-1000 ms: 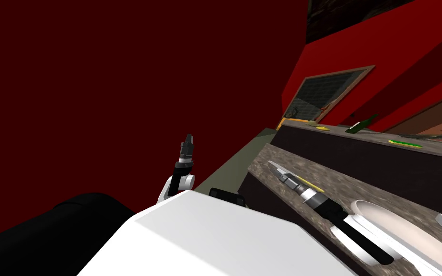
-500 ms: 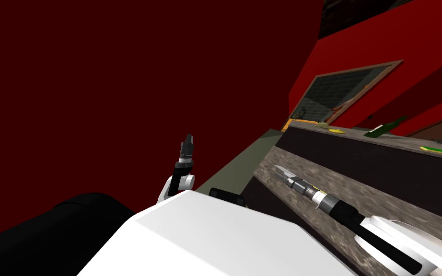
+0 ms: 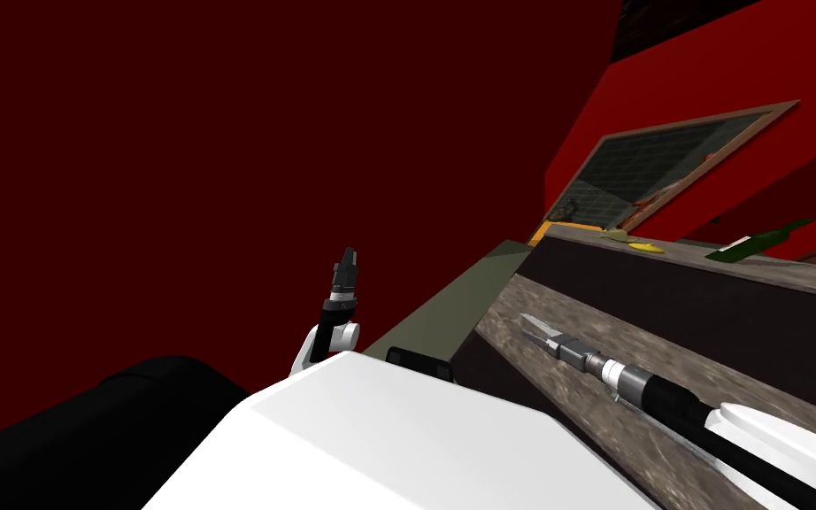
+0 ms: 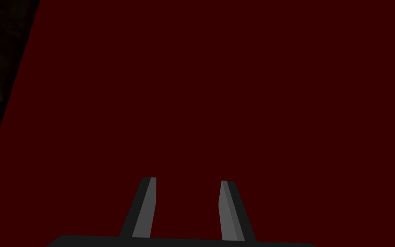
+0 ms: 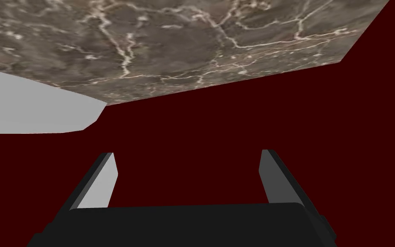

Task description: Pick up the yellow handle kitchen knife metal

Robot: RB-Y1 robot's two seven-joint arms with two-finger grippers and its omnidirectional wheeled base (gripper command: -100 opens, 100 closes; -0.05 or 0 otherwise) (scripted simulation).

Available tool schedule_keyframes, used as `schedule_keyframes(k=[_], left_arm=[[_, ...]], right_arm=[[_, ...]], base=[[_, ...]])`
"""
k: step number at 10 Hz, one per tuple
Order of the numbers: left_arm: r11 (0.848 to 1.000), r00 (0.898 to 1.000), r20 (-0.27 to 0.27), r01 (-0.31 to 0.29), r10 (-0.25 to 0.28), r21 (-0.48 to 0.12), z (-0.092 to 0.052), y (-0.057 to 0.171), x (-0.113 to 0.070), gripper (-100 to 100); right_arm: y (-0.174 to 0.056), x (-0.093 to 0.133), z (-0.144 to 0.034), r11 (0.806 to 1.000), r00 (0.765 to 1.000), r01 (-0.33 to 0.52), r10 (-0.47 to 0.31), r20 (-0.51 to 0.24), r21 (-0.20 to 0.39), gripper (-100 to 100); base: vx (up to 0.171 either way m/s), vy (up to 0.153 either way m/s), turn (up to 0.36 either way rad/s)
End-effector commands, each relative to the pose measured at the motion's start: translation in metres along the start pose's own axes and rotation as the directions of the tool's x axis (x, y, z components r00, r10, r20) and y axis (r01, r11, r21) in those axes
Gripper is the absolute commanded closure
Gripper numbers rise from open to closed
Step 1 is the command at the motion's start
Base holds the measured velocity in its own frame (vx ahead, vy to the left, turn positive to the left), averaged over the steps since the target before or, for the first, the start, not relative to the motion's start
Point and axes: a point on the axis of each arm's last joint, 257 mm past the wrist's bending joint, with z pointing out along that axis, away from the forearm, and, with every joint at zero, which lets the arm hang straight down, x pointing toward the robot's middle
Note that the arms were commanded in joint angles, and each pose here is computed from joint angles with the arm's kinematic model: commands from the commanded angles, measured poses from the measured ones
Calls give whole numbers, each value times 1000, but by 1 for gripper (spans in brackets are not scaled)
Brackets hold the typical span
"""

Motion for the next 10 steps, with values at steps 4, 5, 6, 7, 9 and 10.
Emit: schedule_keyframes(k=[4,5,6,7,9,10], left_arm=[[1000,1000,0,0,0,0,0,0,0,0],[1000,1000,0,0,0,0,0,0,0,0],[1000,1000,0,0,0,0,0,0,0,0],[1000,1000,0,0,0,0,0,0,0,0],[1000,1000,0,0,0,0,0,0,0,0],[1000,1000,0,0,0,0,0,0,0,0]], right_arm=[[-45,30,-33,991,978,128,-119,-172,39,-100],[-48,27,-35,989,975,141,-132,-180,40,-100],[-61,42,-49,984,957,174,-159,-243,44,-100],[-64,39,-51,982,954,185,-168,-249,43,-100],[-83,68,-80,970,902,243,-216,-373,25,-100],[-89,67,-84,967,897,251,-220,-383,33,-100]], base=[[71,40,129],[91,31,41],[74,35,90],[47,27,55],[67,30,133],[63,25,47]])
